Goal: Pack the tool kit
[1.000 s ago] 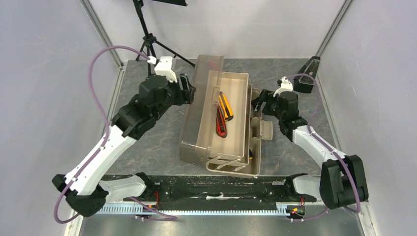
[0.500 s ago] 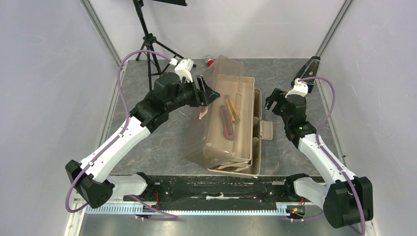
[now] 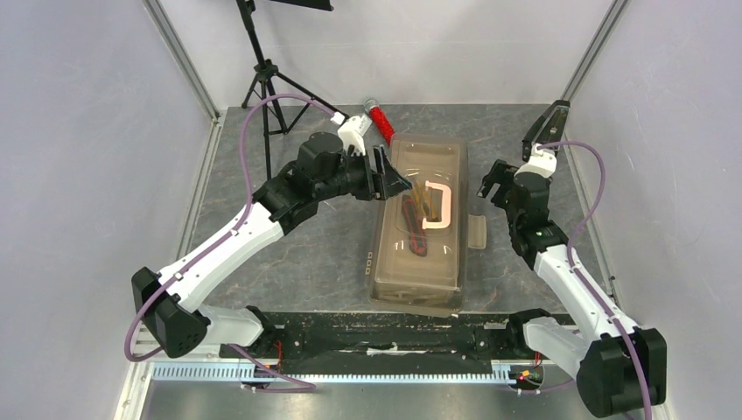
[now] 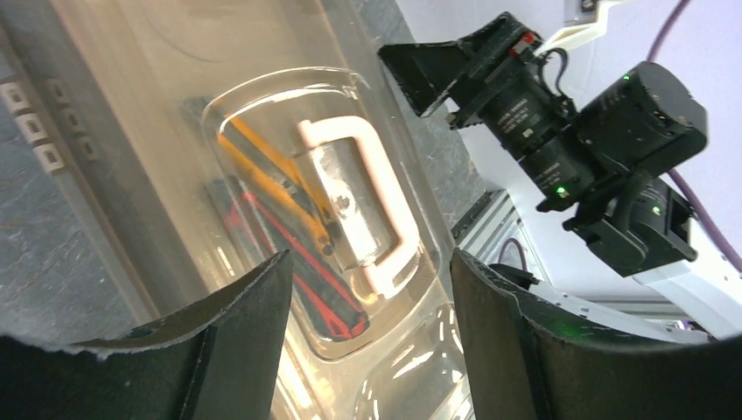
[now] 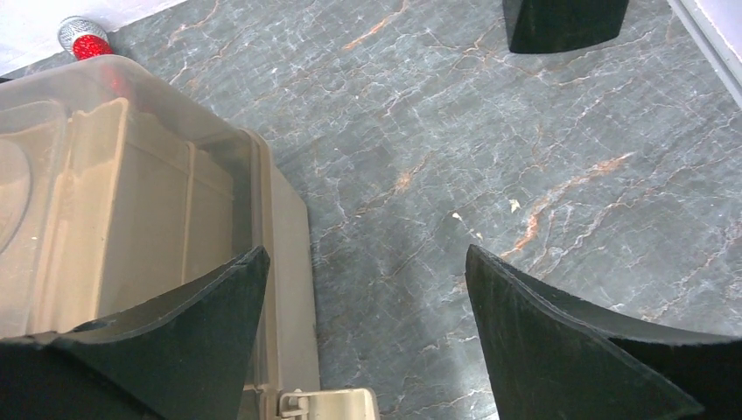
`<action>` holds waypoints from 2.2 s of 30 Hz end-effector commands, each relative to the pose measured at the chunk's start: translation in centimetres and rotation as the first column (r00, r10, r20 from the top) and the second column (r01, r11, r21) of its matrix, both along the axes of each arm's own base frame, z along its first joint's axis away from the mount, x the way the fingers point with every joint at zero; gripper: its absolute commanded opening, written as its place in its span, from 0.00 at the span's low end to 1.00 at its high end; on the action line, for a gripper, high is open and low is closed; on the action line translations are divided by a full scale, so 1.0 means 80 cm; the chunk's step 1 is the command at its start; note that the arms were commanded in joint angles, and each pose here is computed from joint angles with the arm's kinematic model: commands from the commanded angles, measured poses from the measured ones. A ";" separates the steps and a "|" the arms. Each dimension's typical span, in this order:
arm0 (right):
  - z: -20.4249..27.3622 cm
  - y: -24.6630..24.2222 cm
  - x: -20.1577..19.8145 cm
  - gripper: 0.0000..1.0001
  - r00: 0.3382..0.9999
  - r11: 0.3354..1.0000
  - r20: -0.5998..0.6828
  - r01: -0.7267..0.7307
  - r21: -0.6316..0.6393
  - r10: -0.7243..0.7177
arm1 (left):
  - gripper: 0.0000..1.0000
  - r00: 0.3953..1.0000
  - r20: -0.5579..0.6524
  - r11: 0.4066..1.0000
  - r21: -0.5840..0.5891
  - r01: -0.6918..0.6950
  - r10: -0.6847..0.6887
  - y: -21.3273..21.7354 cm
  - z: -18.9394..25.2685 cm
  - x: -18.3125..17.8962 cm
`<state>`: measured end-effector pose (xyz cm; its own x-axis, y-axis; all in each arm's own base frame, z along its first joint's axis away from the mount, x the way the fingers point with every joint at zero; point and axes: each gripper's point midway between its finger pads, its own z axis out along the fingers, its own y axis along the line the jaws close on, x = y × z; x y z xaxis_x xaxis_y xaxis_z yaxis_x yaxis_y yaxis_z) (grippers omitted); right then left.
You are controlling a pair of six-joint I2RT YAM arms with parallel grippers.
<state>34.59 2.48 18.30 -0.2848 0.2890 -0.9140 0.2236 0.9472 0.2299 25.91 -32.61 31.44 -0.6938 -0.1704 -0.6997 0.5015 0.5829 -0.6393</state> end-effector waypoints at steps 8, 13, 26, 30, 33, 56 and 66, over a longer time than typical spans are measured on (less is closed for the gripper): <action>-0.003 0.068 0.006 0.77 0.952 0.951 -0.027 -0.304 0.062 0.306 | 0.75 0.983 -0.031 0.967 0.184 -0.174 0.183 0.040 -0.070 0.026; -0.018 0.123 -0.008 0.77 0.900 0.900 -0.060 -0.427 0.086 0.433 | 0.75 0.975 -0.077 0.958 0.219 -0.188 0.209 0.039 -0.107 0.035; -0.003 0.199 -0.003 0.79 0.873 0.875 -0.059 -0.483 0.041 0.484 | 0.68 0.903 0.004 0.827 0.400 -0.394 0.429 0.140 -0.137 0.078; 0.013 0.164 0.002 0.82 0.891 0.892 -0.046 -0.450 0.030 0.451 | 0.68 0.894 0.068 0.811 0.395 -0.431 0.442 0.154 -0.100 0.083; 0.005 0.135 -0.005 0.83 0.892 0.886 -0.026 -0.445 0.128 0.451 | 0.68 0.901 0.110 0.828 0.360 -0.431 0.420 0.152 -0.060 0.081; -0.020 0.135 -0.103 0.79 0.775 0.409 0.409 -0.611 0.678 0.481 | 0.61 0.992 0.068 0.898 0.420 -0.129 0.110 -0.003 -0.080 0.013; -0.062 0.147 -0.096 0.80 0.800 0.441 0.319 -0.559 0.702 0.508 | 0.58 0.987 0.040 0.875 0.460 -0.155 0.153 0.010 -0.115 0.012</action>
<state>26.66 13.69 13.19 -0.5988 0.6787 -0.4252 -0.2537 0.3428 0.9045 27.29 -32.86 24.40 -0.6532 0.0521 -0.7554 0.4227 0.8529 -0.3066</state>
